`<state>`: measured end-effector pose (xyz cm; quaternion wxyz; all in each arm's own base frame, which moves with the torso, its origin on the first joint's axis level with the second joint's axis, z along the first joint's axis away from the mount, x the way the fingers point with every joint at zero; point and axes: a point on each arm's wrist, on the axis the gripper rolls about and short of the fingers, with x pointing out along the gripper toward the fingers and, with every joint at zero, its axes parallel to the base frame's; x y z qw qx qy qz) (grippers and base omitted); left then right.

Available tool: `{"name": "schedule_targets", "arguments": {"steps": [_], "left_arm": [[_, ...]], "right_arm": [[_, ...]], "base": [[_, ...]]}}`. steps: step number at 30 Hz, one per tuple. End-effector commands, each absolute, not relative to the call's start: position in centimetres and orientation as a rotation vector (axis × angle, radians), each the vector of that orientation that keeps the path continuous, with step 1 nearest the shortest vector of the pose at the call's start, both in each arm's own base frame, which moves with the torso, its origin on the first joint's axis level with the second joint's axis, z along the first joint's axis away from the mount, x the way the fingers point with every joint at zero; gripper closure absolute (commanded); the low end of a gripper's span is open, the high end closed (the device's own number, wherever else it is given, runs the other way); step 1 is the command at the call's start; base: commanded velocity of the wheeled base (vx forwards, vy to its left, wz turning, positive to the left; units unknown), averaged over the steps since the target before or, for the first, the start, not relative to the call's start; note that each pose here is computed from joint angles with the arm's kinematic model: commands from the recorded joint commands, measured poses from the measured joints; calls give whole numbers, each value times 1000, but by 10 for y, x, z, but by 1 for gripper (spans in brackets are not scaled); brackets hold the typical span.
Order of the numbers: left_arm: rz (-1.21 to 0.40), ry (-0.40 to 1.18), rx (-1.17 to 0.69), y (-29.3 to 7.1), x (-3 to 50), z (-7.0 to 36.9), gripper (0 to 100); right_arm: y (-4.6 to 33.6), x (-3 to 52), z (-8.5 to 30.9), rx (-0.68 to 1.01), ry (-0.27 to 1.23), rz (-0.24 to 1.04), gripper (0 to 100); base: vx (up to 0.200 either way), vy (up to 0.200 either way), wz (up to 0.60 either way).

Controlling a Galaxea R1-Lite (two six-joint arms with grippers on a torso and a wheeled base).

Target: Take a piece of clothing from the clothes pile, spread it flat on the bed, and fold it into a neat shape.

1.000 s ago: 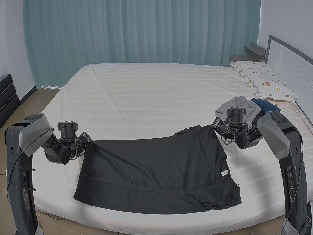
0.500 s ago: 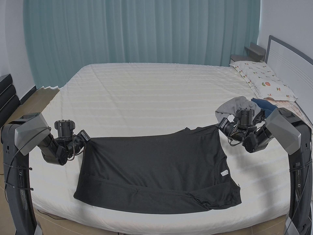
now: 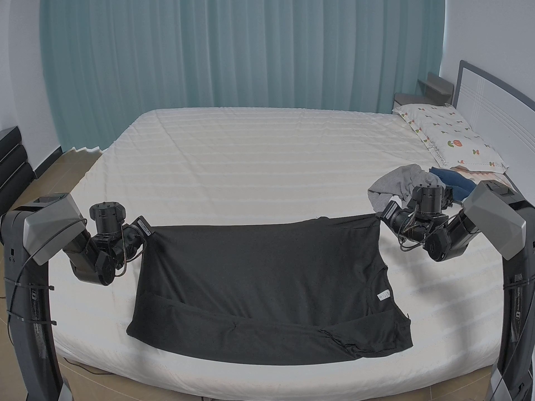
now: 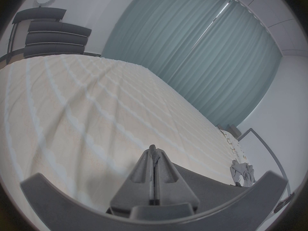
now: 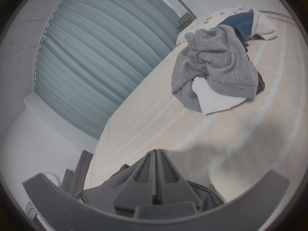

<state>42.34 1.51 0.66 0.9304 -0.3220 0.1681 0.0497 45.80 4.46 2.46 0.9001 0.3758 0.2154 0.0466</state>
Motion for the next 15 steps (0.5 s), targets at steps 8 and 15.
{"name": "schedule_targets", "arguments": {"steps": [8,15], "left_arm": [[119,393,-653,16,412,-5,100],[107,395,-587,16,403,5,100]], "right_arm": [[43,452,23,777,464,93,100],[39,435,42,781,478,127,100]], "base": [[0,0,0],[0,0,0]]}}
